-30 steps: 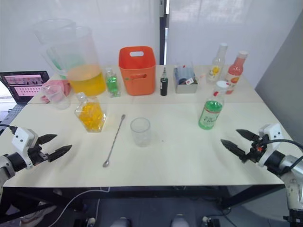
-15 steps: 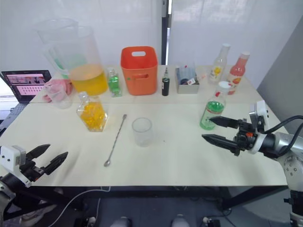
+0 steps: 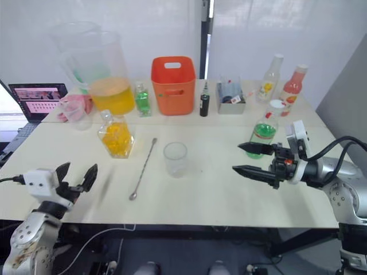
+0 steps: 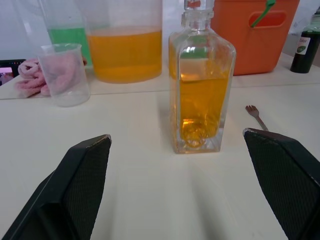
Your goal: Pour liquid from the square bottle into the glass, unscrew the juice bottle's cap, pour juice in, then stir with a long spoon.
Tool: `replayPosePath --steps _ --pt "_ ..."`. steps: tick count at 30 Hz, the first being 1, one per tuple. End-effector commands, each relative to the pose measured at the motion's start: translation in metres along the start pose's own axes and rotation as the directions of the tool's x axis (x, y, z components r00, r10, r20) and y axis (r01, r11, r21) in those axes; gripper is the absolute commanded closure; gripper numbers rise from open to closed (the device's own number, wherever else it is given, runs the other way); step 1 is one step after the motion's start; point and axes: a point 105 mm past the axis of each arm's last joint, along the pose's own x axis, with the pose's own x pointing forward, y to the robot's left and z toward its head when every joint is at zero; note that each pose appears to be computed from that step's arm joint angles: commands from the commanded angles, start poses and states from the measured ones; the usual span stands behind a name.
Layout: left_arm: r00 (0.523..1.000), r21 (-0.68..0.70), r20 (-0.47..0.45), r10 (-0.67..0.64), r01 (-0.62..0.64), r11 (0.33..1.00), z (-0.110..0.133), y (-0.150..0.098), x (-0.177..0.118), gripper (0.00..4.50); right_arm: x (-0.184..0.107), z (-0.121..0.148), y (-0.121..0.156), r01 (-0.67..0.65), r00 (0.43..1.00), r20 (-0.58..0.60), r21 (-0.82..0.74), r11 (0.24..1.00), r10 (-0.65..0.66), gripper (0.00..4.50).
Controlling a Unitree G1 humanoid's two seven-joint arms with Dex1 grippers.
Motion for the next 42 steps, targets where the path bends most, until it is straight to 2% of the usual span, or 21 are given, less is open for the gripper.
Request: replayPosePath --steps 1,6,27,31,41,42 --pt "1.000 0.001 0.018 0.015 -0.015 1.000 0.001 -0.007 0.014 0.00 0.002 0.015 0.005 -0.015 1.000 0.013 -0.101 0.995 0.017 0.03" --pt "1.000 -0.003 0.019 -0.018 0.018 1.000 -0.003 -0.023 0.039 0.00 0.002 0.016 0.007 -0.008 1.000 0.007 -0.125 0.992 0.009 0.03" --pt "0.996 -0.001 0.090 -0.016 0.016 1.000 0.010 -0.029 0.095 0.00 -0.005 0.009 0.000 0.066 0.998 -0.008 -0.172 0.983 -0.068 0.03" --pt "0.996 -0.002 0.078 -0.032 0.033 0.999 0.011 -0.033 0.106 0.00 -0.005 0.008 0.001 0.070 0.997 -0.017 -0.166 0.984 -0.074 0.03" --pt "0.999 -0.014 0.051 -0.015 0.016 1.000 0.011 -0.024 0.122 0.00 -0.004 0.008 0.000 0.079 0.996 -0.024 -0.166 0.983 -0.084 0.03" --pt "0.999 -0.011 0.046 -0.014 0.014 1.000 0.011 -0.023 0.123 0.27 -0.005 0.008 0.000 0.081 0.996 -0.024 -0.167 0.983 -0.086 0.01"
